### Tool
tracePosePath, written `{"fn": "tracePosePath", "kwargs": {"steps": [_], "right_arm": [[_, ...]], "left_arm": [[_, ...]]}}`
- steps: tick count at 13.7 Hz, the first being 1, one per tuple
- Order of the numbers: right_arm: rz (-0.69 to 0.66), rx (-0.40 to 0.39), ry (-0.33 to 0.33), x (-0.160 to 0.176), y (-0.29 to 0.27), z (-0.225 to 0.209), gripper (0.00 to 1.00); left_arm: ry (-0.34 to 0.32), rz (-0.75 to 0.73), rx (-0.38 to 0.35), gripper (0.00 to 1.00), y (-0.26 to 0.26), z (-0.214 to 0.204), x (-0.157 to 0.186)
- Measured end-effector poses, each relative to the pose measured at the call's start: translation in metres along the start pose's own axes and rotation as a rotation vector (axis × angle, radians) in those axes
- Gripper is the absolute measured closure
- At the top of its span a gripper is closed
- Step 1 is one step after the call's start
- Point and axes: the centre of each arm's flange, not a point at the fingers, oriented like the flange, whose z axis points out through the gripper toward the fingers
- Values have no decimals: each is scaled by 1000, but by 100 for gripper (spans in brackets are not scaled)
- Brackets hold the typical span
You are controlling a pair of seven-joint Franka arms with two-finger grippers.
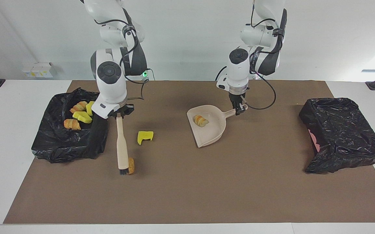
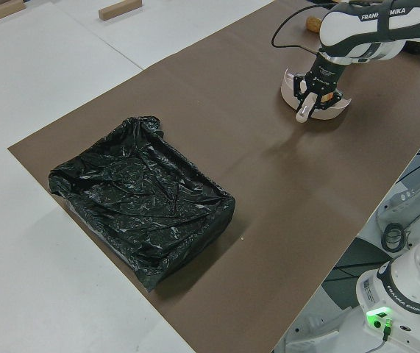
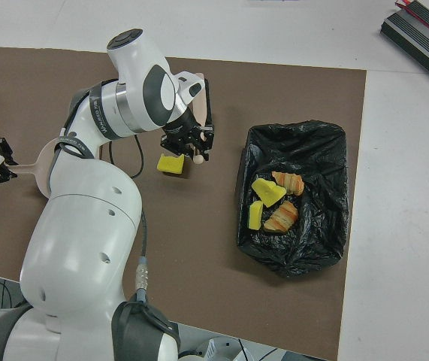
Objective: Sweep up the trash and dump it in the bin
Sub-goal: 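Reach the brush with the right gripper to the far bread chunk and sponge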
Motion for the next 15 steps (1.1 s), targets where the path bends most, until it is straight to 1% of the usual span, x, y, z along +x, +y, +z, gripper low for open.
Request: {"fn": "tracePosePath", "kwargs": {"steps": [3,5,7,8,10,11,13,15], "right_arm": [[2,25,-50,17,9,32,73],[4,98,-75,24,-4,46,73],[17,168,-121,21,-23,54,73],[14,191,-145,18,-35,55,73],[-9,215,-166,14,-66,49,73],[-28,228,-168,11,-86,44,73],[-62,282,-174,6,-128,35,73],[-100,307,-180,-1,-169,27,73]], "left_arm": [[0,-23,0,68,1,0,1],[0,-52,1,68,2,0,2],[-1,-96,1,68,4,-1,4],[-3,-121,0,68,6,-1,5],[-13,-174,-6,68,10,-1,8],[-16,-208,-7,68,13,-1,10],[-24,-260,-10,68,17,-1,12],[-29,-278,-13,68,18,0,12]]}}
